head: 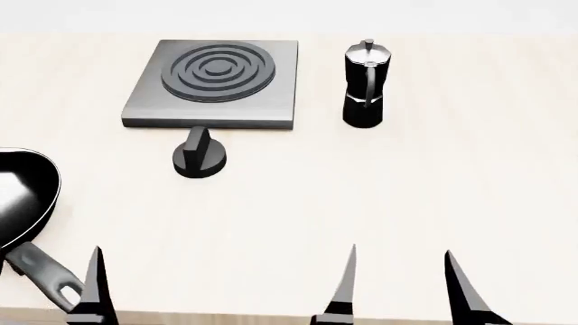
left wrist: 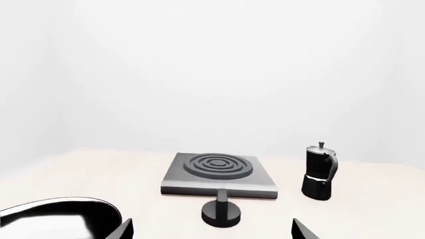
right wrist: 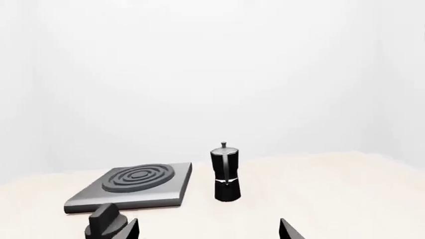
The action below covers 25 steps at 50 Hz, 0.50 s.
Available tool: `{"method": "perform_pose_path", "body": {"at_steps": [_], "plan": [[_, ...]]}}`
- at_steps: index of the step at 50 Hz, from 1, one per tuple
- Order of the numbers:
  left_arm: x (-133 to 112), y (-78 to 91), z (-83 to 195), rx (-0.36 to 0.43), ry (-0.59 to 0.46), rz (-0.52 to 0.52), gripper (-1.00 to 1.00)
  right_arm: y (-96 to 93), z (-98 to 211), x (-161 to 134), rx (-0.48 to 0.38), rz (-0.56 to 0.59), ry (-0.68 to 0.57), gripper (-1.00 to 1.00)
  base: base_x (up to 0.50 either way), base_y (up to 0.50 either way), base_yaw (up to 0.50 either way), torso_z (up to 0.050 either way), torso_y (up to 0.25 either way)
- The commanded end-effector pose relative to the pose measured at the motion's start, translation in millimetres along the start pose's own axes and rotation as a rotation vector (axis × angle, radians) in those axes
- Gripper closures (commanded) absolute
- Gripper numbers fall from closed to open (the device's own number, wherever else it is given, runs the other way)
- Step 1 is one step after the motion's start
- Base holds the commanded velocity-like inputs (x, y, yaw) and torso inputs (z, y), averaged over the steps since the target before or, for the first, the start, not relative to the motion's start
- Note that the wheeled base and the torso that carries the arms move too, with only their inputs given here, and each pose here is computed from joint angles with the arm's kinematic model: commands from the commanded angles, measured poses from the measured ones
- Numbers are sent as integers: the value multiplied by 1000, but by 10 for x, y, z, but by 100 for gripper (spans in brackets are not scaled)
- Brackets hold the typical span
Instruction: Turn on the stove.
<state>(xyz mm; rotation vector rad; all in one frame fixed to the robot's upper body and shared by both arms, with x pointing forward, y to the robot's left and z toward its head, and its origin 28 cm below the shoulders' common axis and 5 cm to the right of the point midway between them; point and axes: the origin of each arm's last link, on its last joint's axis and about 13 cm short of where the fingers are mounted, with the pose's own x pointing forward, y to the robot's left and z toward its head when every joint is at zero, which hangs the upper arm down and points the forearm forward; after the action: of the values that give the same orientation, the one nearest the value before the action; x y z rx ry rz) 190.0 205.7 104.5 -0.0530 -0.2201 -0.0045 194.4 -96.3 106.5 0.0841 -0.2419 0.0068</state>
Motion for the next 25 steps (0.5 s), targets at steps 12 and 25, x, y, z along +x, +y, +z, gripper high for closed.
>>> {"method": "perform_pose_path", "body": {"at_steps": [12,25], "plan": [[-55,3,278,-34,-93,-14,-100,73,346,-27,-29,35,-84,-100,0,0,0,0,0],[-60,5,263,-18,-85,-16,-100,65,346,-30,24,36,-100,-100,215,0,0,0,0]]}}
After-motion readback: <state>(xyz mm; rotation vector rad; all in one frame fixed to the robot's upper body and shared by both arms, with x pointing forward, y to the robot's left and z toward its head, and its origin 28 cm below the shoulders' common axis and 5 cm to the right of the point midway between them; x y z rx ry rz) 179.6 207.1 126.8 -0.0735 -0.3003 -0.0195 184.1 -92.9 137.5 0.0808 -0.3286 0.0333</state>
